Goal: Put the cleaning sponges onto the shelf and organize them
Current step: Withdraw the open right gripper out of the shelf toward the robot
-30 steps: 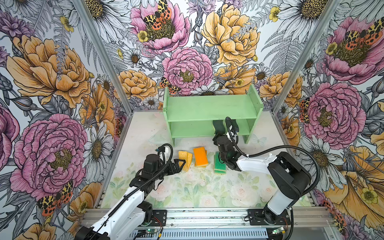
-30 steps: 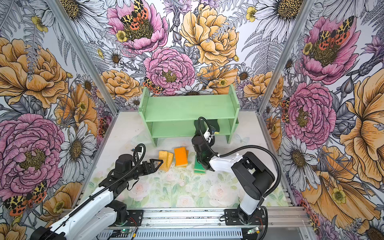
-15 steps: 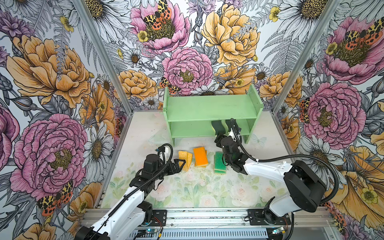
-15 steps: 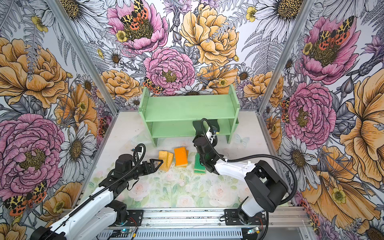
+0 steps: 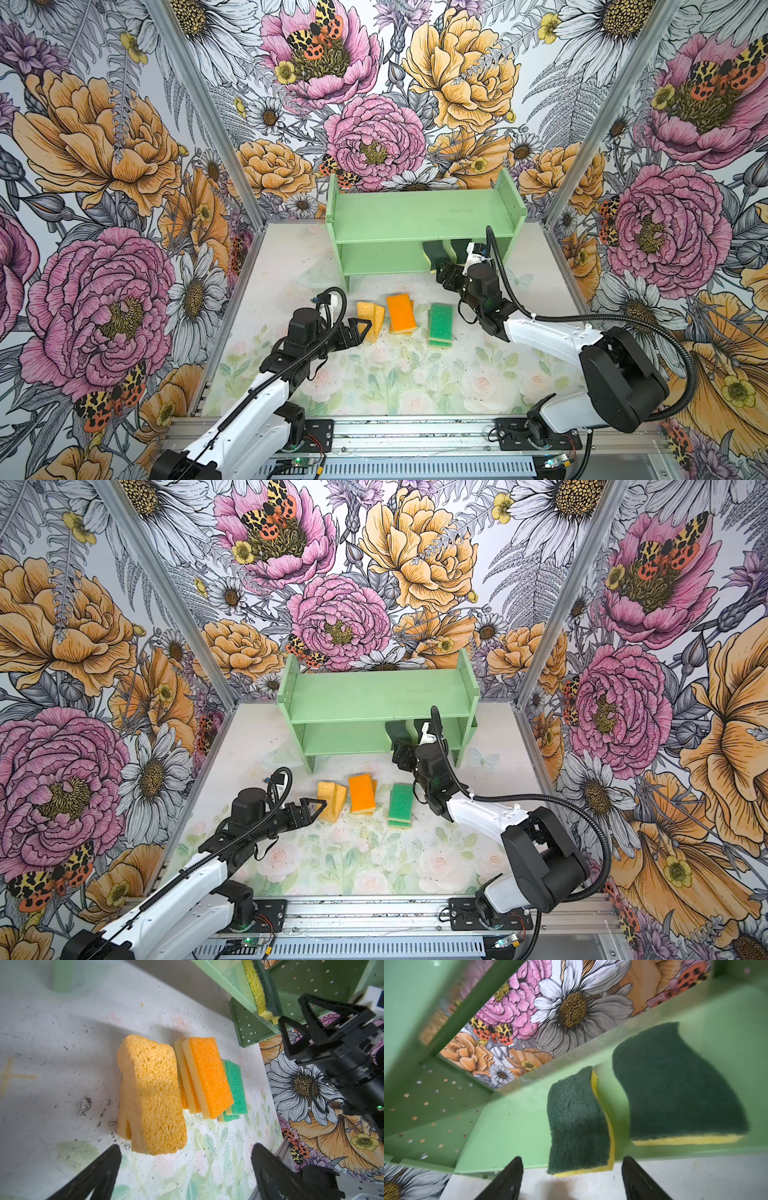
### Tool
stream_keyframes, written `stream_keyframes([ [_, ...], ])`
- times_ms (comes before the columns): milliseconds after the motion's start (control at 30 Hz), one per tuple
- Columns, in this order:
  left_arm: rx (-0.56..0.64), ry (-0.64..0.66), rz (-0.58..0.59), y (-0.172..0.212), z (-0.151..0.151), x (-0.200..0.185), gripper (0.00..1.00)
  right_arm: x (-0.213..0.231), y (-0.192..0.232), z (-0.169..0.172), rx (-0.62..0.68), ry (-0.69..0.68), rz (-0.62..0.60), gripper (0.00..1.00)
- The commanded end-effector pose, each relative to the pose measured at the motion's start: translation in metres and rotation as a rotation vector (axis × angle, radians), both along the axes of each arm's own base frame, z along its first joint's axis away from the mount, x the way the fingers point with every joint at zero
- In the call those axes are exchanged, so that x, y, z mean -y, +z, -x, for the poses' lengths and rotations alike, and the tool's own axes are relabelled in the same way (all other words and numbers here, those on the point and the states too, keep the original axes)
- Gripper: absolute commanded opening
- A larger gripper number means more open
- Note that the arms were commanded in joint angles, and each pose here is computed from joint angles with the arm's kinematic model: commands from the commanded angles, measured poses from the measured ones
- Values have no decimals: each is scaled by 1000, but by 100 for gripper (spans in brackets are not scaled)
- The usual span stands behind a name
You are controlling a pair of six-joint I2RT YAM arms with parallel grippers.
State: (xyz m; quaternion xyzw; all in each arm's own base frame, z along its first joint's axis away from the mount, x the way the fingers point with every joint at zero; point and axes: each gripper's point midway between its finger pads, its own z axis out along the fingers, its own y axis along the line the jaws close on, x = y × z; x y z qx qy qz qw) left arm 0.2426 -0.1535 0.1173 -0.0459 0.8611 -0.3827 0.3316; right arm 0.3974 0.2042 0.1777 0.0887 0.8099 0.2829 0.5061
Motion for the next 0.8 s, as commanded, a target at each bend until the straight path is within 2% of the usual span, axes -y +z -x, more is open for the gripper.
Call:
stream_keyframes([
  [0,15,-14,7,0,1,1,99,-24,-5,8,0,150,-43,75],
  [767,12,-9,1,-2,1,0,99,-30,-6,0,42,151,-83,73],
])
